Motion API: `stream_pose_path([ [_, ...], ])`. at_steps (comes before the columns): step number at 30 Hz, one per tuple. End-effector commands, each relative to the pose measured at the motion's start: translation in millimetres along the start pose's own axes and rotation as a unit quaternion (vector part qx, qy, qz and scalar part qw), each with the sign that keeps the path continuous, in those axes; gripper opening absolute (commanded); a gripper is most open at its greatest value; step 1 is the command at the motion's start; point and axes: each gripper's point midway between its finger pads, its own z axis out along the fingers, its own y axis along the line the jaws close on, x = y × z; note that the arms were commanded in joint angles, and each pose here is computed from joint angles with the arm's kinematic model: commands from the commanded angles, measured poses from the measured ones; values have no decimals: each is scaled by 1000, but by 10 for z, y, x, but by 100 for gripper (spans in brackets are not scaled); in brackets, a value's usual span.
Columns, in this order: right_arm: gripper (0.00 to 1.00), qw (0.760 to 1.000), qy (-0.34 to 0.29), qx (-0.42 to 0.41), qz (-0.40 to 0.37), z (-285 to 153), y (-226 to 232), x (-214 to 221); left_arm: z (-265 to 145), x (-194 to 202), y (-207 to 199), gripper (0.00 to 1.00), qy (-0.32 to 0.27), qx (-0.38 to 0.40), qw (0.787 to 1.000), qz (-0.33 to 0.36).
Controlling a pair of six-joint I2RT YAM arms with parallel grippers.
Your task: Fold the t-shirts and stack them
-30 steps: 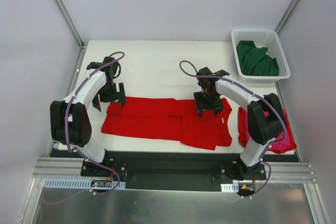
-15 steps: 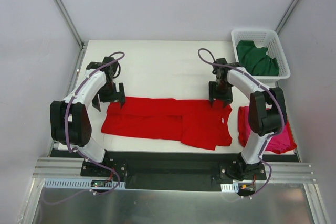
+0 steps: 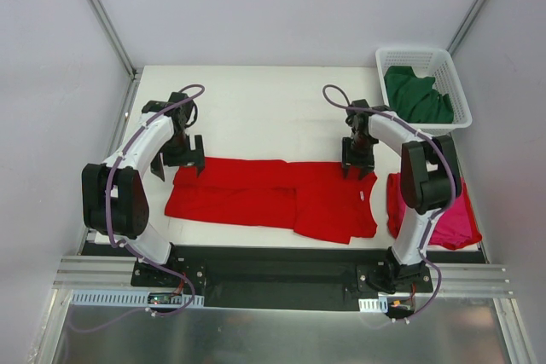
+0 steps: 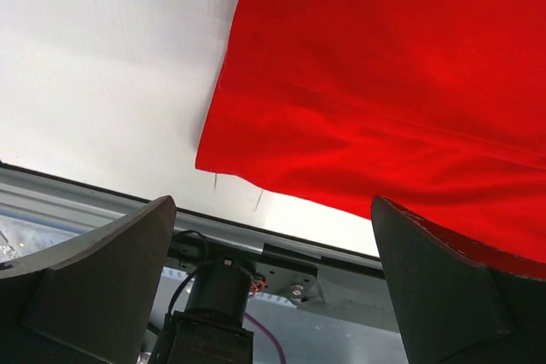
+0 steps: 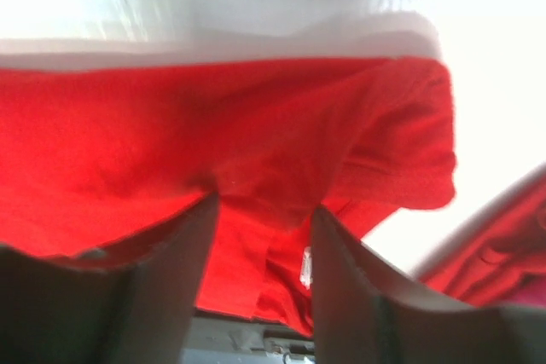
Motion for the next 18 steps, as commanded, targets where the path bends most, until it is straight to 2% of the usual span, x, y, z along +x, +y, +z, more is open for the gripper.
stream_pose_path([
  [1, 41, 1000, 5, -16, 0, 32, 55, 8, -70, -7, -28, 99, -3, 7, 1000, 4],
  [6, 27, 1000, 0, -14, 0, 0, 36, -33, -79, -7, -32, 99, -1, 7, 1000, 3],
  [7, 20, 1000, -1, -14, 0, -9, 35, -46, -75, -15, -33, 99, -1, 6, 1000, 2],
  [10, 11, 1000, -4, -11, 0, -55, 24, -71, -86, -21, -45, 99, -2, 8, 1000, 1],
  [13, 7, 1000, -8, -11, -3, -135, 20, -103, -97, -30, -50, 99, -2, 8, 1000, 0],
  [18, 5, 1000, -22, 20, -8, -266, -104, -197, -106, -40, -75, 99, -2, 10, 1000, 0],
])
